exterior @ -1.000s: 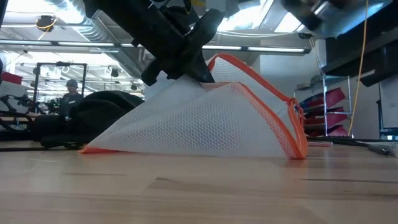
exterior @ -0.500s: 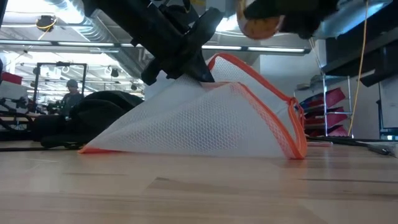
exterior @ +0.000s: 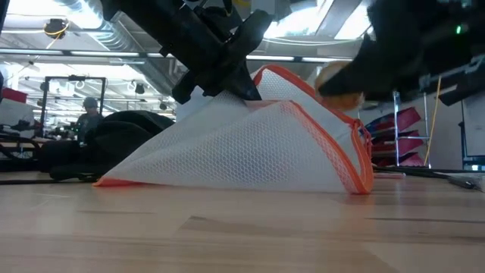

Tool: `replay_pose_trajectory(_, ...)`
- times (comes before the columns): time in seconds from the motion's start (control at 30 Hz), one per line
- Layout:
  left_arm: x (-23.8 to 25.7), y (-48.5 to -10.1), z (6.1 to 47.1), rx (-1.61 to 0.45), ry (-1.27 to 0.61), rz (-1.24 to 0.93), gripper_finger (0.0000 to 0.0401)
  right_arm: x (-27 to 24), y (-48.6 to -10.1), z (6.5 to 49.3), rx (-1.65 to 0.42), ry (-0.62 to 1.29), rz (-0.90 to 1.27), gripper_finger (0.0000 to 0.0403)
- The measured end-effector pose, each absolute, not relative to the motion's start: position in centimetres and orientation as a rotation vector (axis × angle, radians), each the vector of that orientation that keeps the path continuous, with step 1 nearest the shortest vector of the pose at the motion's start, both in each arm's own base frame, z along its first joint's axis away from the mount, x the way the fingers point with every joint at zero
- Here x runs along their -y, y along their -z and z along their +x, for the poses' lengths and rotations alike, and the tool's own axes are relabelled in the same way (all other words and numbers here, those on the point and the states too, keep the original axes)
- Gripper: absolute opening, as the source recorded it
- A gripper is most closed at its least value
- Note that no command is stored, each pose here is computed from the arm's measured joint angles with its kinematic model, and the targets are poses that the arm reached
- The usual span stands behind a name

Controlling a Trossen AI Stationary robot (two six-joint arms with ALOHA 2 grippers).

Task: Unpack backpack
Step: Put the orange scented candle into the zipper pouch

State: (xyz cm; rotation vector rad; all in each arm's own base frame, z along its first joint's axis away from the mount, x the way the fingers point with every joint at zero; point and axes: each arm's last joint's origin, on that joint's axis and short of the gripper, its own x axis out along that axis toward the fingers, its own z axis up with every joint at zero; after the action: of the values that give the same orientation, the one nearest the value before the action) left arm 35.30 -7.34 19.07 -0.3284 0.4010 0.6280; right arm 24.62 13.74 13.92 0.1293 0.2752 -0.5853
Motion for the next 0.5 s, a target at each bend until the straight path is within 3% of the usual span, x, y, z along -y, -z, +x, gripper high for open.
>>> replay_pose_trajectory(0.2,7.3,-19.1,35.3,-0.401,-0.628,-0.329,0.0000,-12.3,-11.5,25.6,-0.373,0.593,0.139,0.0186)
replay_pose_trajectory(0.5,7.3,-19.1,35.3,-0.401,-0.629,-0.330,0.0000,-10.9,-8.7,26.8,-0.596,0.448,0.263,0.0188)
